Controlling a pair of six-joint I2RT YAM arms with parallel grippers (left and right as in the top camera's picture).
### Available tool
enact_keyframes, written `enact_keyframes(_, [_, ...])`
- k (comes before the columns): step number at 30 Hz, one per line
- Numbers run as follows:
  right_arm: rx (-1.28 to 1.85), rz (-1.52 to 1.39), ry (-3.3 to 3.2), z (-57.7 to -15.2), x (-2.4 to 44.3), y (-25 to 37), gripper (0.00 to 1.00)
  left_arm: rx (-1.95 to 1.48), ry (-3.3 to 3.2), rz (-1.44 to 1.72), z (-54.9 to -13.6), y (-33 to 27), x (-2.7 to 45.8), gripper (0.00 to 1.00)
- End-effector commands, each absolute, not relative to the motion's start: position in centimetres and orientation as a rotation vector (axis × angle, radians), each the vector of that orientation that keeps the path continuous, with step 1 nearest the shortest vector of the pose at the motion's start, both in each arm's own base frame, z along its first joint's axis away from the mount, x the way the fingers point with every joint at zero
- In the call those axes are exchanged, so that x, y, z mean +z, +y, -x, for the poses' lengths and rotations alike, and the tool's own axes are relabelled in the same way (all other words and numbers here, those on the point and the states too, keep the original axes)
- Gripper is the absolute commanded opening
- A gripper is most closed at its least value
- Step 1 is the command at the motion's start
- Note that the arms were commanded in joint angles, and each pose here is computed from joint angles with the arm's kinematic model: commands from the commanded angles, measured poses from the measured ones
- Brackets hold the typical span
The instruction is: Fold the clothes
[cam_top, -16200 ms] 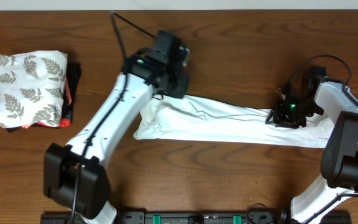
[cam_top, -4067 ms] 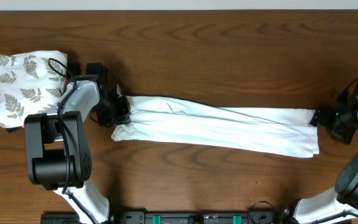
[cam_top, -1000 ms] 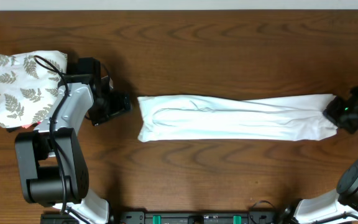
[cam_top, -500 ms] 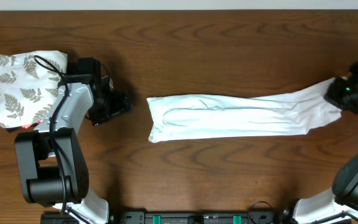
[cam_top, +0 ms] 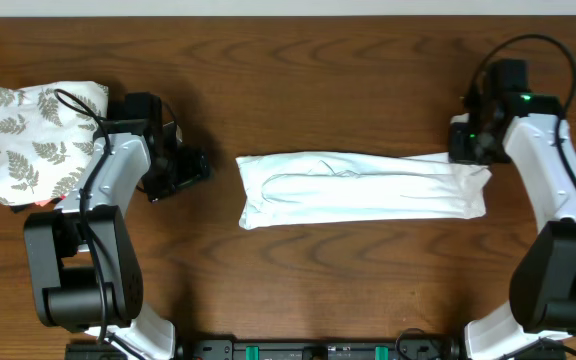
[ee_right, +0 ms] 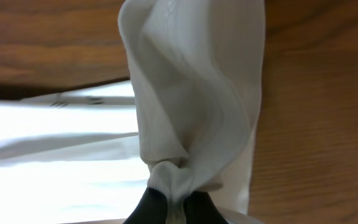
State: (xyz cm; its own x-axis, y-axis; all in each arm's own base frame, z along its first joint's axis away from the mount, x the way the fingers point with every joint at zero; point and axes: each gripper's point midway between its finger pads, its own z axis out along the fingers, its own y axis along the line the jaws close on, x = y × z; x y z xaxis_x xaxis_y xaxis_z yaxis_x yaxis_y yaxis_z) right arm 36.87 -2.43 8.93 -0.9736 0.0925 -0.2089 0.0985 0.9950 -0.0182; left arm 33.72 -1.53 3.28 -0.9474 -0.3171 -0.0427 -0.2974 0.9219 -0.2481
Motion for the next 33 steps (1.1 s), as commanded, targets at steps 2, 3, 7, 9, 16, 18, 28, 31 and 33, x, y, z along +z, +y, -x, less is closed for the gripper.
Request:
enact_keyframes(2, [-0.094,-0.058,2.934,-37.2,9.1,-1.0,0.01,-0.355,2.992,0.489,-33.4,-1.3,3.6,0.88])
enact_keyframes(3, [-0.093,-0.044,2.938,-37.1,9.1,-0.7,0.01,-0.355,2.992,0.489,-33.4,-1.3,3.6,0.88])
enact_keyframes(7, [-0.115,-0.009,2.952,-36.7,9.0,-0.1,0.01,-0.355,2.992,0.489,-33.4,-1.3,3.6,0.88])
enact_keyframes(9, [-0.119,0.008,2.965,-36.4,8.9,0.0,0.01,-0.355,2.992,0.489,-33.4,-1.3,3.6,0.88])
enact_keyframes(16, [-0.12,0.076,3.008,-35.3,8.7,1.1,0.01,-0.355,2.991,0.489,-33.4,-1.3,3.6,0.88])
enact_keyframes(18, [-0.121,0.114,3.021,-34.9,8.6,1.7,0.01,-0.355,2.991,0.488,-33.4,-1.3,3.6,0.88])
enact_keyframes(28, [-0.116,0.219,3.037,-33.9,8.2,4.6,0.01,-0.355,2.988,0.488,-33.5,-1.3,3.6,0.88])
enact_keyframes(31, [-0.115,0.224,3.041,-33.7,8.1,5.3,0.01,-0.355,2.989,0.488,-33.5,-1.3,3.6,0.88])
enact_keyframes(33, [-0.113,0.24,3.04,-33.6,8.0,5.8,0.01,-0.356,2.989,0.488,-33.5,-1.3,3.6,0.88])
